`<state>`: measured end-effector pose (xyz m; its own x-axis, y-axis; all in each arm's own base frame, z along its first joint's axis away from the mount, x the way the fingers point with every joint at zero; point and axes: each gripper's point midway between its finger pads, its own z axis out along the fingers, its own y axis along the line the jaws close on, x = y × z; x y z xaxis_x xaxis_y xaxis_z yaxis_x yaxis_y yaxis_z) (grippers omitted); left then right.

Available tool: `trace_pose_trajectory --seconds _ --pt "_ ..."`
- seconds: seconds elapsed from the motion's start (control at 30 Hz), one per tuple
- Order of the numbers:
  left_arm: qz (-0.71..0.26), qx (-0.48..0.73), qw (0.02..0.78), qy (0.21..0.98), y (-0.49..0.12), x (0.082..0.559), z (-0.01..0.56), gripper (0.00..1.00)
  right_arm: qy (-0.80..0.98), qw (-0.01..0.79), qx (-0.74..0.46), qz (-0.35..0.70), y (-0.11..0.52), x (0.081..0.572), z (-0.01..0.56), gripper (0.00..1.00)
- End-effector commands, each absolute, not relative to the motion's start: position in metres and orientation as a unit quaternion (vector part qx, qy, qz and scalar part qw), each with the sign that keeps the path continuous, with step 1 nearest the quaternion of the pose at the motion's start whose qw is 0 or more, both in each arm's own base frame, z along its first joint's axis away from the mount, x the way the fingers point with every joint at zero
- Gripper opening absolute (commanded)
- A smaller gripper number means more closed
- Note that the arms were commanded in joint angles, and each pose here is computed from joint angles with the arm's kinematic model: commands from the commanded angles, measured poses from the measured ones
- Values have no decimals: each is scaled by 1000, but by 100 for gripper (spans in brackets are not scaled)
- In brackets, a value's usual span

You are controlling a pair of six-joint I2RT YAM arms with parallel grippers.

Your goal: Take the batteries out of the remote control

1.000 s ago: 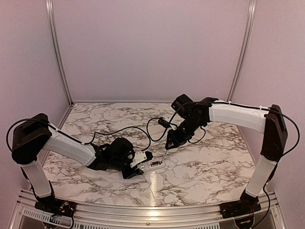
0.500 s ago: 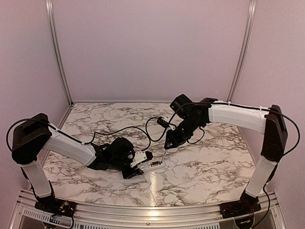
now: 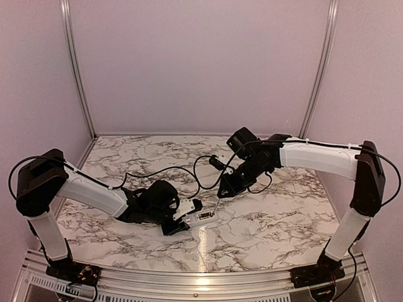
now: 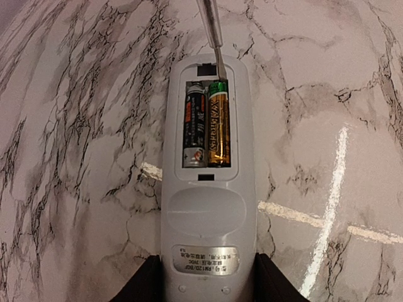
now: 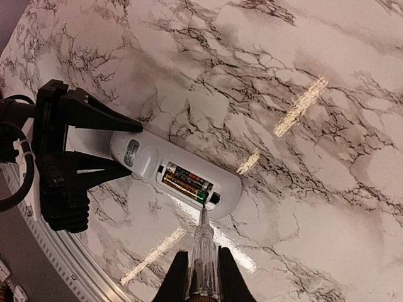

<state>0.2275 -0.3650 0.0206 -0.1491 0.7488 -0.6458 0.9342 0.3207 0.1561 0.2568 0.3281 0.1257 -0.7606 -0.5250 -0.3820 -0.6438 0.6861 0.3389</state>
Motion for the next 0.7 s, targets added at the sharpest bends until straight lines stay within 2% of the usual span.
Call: trace_pose_trajectory --seconds 0.0,0.67 --pt "-126 558 321 754 -364 235 13 46 901 106 -333 258 338 229 103 0" --pt "-123 557 317 758 -363 235 10 46 910 95 -295 277 291 221 69 0"
